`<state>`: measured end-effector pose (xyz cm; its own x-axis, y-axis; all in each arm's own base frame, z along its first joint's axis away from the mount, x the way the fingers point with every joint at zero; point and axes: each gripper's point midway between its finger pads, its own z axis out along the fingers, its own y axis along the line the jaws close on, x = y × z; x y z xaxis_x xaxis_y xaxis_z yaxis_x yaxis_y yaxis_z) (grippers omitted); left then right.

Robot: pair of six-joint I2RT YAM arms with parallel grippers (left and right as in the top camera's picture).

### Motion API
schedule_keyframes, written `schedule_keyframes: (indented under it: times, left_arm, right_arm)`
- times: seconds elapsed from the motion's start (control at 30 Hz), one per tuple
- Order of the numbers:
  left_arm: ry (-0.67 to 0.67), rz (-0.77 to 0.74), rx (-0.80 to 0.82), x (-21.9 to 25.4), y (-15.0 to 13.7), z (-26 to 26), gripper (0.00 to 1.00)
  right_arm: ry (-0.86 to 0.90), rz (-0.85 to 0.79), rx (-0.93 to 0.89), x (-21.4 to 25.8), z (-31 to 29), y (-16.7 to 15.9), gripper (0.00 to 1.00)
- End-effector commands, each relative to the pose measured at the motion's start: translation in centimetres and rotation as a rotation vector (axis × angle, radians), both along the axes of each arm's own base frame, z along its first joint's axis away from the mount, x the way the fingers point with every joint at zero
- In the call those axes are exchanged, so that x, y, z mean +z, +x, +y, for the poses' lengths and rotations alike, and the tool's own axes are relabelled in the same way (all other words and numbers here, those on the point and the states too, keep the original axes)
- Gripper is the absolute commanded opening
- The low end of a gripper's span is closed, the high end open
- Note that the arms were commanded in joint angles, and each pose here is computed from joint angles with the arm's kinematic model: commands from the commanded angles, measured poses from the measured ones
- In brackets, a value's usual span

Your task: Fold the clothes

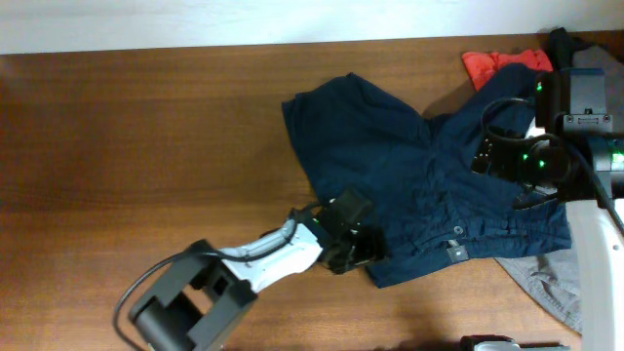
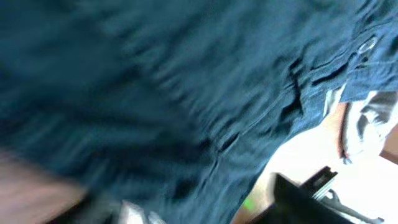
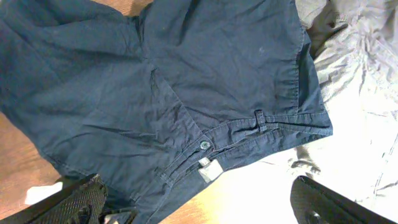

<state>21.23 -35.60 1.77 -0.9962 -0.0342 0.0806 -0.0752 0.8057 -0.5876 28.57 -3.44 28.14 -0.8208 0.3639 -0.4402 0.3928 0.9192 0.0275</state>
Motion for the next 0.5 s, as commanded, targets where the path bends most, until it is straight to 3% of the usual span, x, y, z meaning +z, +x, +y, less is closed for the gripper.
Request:
schedule_keyframes:
  times: [0.0, 0.1, 0.3, 0.47]
  left_arm:
    - [-0.008, 0.037, 0.011, -0.7, -0.3, -0.4, 0.33]
    - [-0.02, 0.054, -0.007, -0.6, -0.8, -0.5, 0.01]
    - [-0.016, 0.051, -0.05, 0.0, -0.1, 1.4, 0.0]
    - [0.17, -0.023, 0.088, 1.2, 5.5, 12.1, 0.0]
  right_arm:
    - [-0.007, -0.009, -0.017, 0.3, -0.4, 0.0, 0.99]
    - [-0.007, -0.009, -0.017, 0.3, -0.4, 0.0, 0.99]
    - [-0.007, -0.008, -0.017, 0.3, -0.4, 0.0, 0.99]
    - [-0.007, -0.009, -0.017, 0.3, -0.4, 0.0, 0.99]
